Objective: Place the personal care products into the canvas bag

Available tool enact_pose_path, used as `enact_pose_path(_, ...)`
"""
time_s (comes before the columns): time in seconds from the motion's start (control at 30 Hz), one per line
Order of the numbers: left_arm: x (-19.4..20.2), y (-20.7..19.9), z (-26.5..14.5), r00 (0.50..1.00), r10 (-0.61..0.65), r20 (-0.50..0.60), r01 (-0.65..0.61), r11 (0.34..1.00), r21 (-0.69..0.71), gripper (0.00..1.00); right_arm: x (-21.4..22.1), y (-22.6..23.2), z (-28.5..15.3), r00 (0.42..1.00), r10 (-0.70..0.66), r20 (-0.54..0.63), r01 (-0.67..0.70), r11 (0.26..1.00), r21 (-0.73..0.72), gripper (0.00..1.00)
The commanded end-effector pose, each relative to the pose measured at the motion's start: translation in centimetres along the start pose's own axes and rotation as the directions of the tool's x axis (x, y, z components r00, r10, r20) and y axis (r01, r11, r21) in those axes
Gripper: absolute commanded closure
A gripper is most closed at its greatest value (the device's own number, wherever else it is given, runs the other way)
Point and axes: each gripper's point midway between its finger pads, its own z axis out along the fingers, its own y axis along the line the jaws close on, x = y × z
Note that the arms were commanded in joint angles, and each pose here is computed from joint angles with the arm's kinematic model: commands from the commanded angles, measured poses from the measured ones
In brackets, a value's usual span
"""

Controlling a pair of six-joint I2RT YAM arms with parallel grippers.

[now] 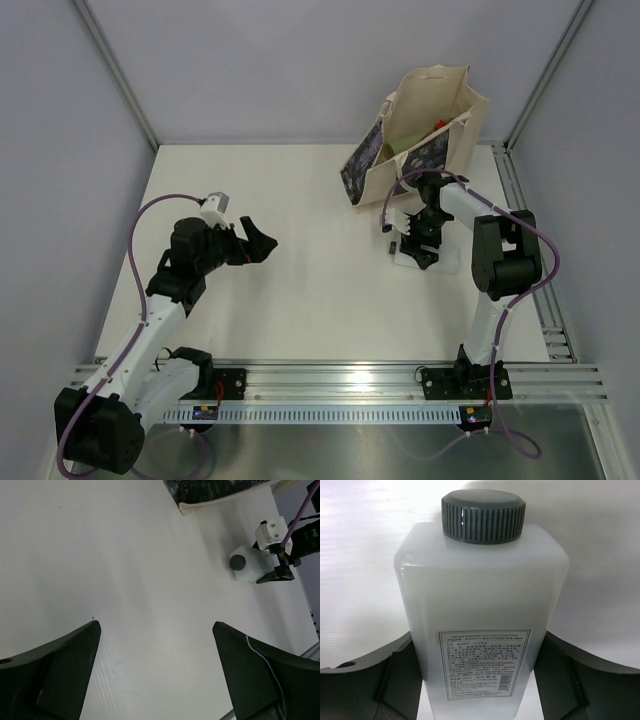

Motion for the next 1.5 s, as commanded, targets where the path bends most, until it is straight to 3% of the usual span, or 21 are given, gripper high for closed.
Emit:
enact_pose_path(0.0, -2.9, -2.1, -0.2, 0.997, 0.025, 0.079, -0.031, 0.996, 0.080, 0.01, -3.9, 3.6, -2.6, 0.983, 0.078, 0.166, -0.054, 0.988, -0.146, 0.87)
enact_pose_path(0.07, -2.7, -2.1, -0.3, 0.997, 0.023, 0.078, -0.029, 0.996, 0.081, 0.01, -5.1, 3.7, -3.4, 0.970, 0.114, 0.213, -0.078, 0.983, -0.169, 0.92)
enact_pose_path(0.1, -2.7, -2.1, -0.3, 0.997, 0.023, 0.078, -0.029, 0.996, 0.080, 0.01, -5.4, 4.4, -3.7, 0.964, 0.145, 0.222, -0.100, 0.975, -0.200, 1.00)
enact_pose_path(0.33, -2.8, -2.6, -0.1, 0.996, -0.007, 0.086, -0.003, 0.993, 0.117, 0.01, -10.1, 6.9, -6.9, 0.872, 0.266, 0.410, -0.112, 0.925, -0.363, 1.00)
enact_pose_path(0.53, -3.0, -3.0, -0.1, 0.996, -0.022, 0.091, 0.010, 0.991, 0.132, 0.01, -13.4, 9.4, -9.6, 0.762, 0.372, 0.531, -0.073, 0.863, -0.501, 1.00)
enact_pose_path(0.67, -3.2, -3.2, -0.1, 0.995, -0.030, 0.094, 0.017, 0.990, 0.140, 0.01, -15.7, 11.3, -12.8, 0.658, 0.434, 0.616, -0.012, 0.824, -0.567, 1.00)
enact_pose_path(0.8, -3.4, -3.3, 0.0, 0.995, -0.034, 0.093, 0.021, 0.990, 0.143, 0.01, -17.7, 11.8, -17.1, 0.564, 0.462, 0.684, 0.037, 0.814, -0.580, 1.00)
enact_pose_path(0.93, -3.8, -3.6, 0.0, 0.995, -0.035, 0.092, 0.021, 0.989, 0.147, 0.01, -20.1, 11.5, -23.5, 0.454, 0.394, 0.799, 0.103, 0.868, -0.486, 1.00)
enact_pose_path(1.07, -3.9, -3.6, 0.1, 0.995, -0.035, 0.088, 0.022, 0.989, 0.143, 0.01, -22.0, 10.5, -28.8, 0.389, 0.340, 0.856, 0.135, 0.898, -0.418, 1.00)
enact_pose_path(1.13, -4.0, -3.6, 0.1, 0.995, -0.035, 0.089, 0.022, 0.989, 0.144, 0.01, -22.6, 9.9, -30.8, 0.394, 0.375, 0.839, 0.090, 0.893, -0.442, 1.00)
enact_pose_path(1.17, -4.1, -3.7, 0.0, 0.995, -0.036, 0.090, 0.023, 0.989, 0.145, 0.01, -23.4, 7.5, -31.6, 0.374, 0.260, 0.891, 0.095, 0.944, -0.315, 1.00)
enact_pose_path(1.2, -3.9, -3.6, 0.1, 0.996, -0.039, 0.086, 0.026, 0.989, 0.144, 0.01, -23.8, 6.9, -32.5, 0.373, 0.375, 0.849, 0.000, 0.915, -0.404, 1.00)
enact_pose_path(1.23, -4.0, -3.7, 0.0, 0.995, -0.039, 0.088, 0.026, 0.989, 0.146, 0.01, -23.6, 5.6, -32.7, 0.358, 0.381, 0.852, -0.087, 0.923, -0.376, 1.00)
enact_pose_path(1.27, -3.9, -3.7, 0.0, 0.995, -0.041, 0.088, 0.028, 0.989, 0.146, 0.01, -24.3, 3.1, -34.9, 0.297, 0.236, 0.925, -0.081, 0.972, -0.222, 1.00)
enact_pose_path(1.3, -4.0, -3.7, -0.1, 0.995, -0.040, 0.089, 0.027, 0.989, 0.147, 0.01, -24.3, 2.3, -36.1, 0.249, 0.317, 0.915, -0.138, 0.947, -0.290, 1.00)
enact_pose_path(1.37, -3.9, -3.7, -0.1, 0.995, -0.046, 0.087, 0.034, 0.989, 0.145, 0.01, -23.8, -1.5, -38.5, 0.177, 0.263, 0.948, -0.241, 0.946, -0.217, 1.00)
enact_pose_path(1.4, -3.8, -3.6, -0.2, 0.995, -0.048, 0.083, 0.036, 0.989, 0.143, 0.01, -23.5, -3.7, -38.1, 0.155, 0.301, 0.941, -0.299, 0.922, -0.246, 1.00)
enact_pose_path(1.47, -3.9, -3.6, -0.4, 0.995, -0.048, 0.089, 0.035, 0.990, 0.138, 0.01, -22.4, -7.8, -40.8, 0.074, 0.227, 0.971, -0.452, 0.875, -0.170, 1.00)
